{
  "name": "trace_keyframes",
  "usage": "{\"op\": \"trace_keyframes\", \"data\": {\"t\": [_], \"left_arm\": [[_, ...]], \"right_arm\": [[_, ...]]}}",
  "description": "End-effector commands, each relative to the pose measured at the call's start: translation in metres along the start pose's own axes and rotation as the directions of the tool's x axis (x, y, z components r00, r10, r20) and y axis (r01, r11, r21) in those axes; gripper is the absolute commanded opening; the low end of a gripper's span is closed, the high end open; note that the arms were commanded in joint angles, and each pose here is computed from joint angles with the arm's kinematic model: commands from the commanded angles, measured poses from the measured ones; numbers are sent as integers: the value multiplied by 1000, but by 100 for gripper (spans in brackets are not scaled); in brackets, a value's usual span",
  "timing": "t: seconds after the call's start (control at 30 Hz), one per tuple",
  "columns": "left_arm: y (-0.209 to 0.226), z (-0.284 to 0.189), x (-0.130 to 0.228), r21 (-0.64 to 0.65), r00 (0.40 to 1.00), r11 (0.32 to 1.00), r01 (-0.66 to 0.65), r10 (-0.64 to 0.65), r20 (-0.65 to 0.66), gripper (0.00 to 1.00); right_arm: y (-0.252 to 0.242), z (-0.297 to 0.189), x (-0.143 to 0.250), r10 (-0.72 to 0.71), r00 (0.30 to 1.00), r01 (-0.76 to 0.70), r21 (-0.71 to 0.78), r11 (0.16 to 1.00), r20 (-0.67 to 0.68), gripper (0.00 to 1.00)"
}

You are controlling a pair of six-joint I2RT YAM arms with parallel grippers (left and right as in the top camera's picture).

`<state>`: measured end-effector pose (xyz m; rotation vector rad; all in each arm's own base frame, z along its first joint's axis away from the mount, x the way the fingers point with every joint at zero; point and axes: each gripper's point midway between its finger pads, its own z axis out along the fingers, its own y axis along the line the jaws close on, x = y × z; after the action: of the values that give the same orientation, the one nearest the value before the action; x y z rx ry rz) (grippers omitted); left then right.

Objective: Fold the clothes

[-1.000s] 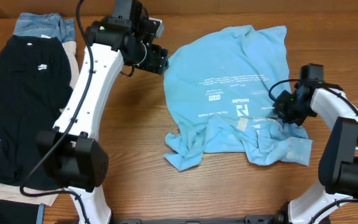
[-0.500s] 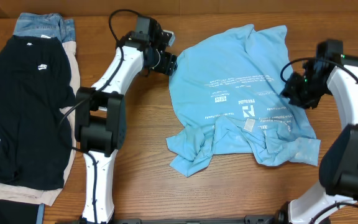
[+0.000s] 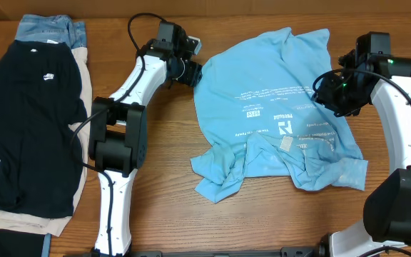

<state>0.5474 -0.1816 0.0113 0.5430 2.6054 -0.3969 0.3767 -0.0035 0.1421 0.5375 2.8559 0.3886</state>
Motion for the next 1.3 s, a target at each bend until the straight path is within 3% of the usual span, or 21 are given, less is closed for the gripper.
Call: {"op": "trace_keyframes", "data": {"t": [0.0, 0.3, 0.53, 0.63, 0.77, 0.87, 1.07, 1.27], "left_arm": [[6, 25, 19, -69, 998, 998, -16, 12, -58, 63], [4, 28, 7, -176, 998, 982, -65, 60, -31, 55], [1, 34, 8, -181, 997, 981, -73, 69, -28, 48], [1, 39, 12, -179, 997, 981, -74, 68, -39, 39], [1, 42, 14, -178, 997, 981, -74, 68, -43, 14], [2, 41, 10, -184, 998, 981, -59, 55, -29, 7], [26, 11, -10, -227, 1000, 974, 16, -20, -17, 4], [70, -53, -26, -373, 995, 926, 64, -88, -47, 4]], "right_arm": [[7, -10, -5, -19, 999, 19, -12, 1000, 33, 44], [6, -10, -2, -16, 1000, 17, -8, 1000, 22, 45], [5, -10, -2, -16, 1000, 16, -5, 1000, 22, 45], [5, -10, -3, -16, 1000, 17, -5, 1000, 22, 45], [5, -10, -3, -17, 1000, 17, -5, 1000, 23, 45], [5, -10, -3, -17, 1000, 17, -6, 1000, 23, 45], [5, -10, -1, -15, 1000, 15, -4, 1000, 16, 45], [6, -10, 1, -16, 1000, 16, -3, 1000, 8, 45]]}}
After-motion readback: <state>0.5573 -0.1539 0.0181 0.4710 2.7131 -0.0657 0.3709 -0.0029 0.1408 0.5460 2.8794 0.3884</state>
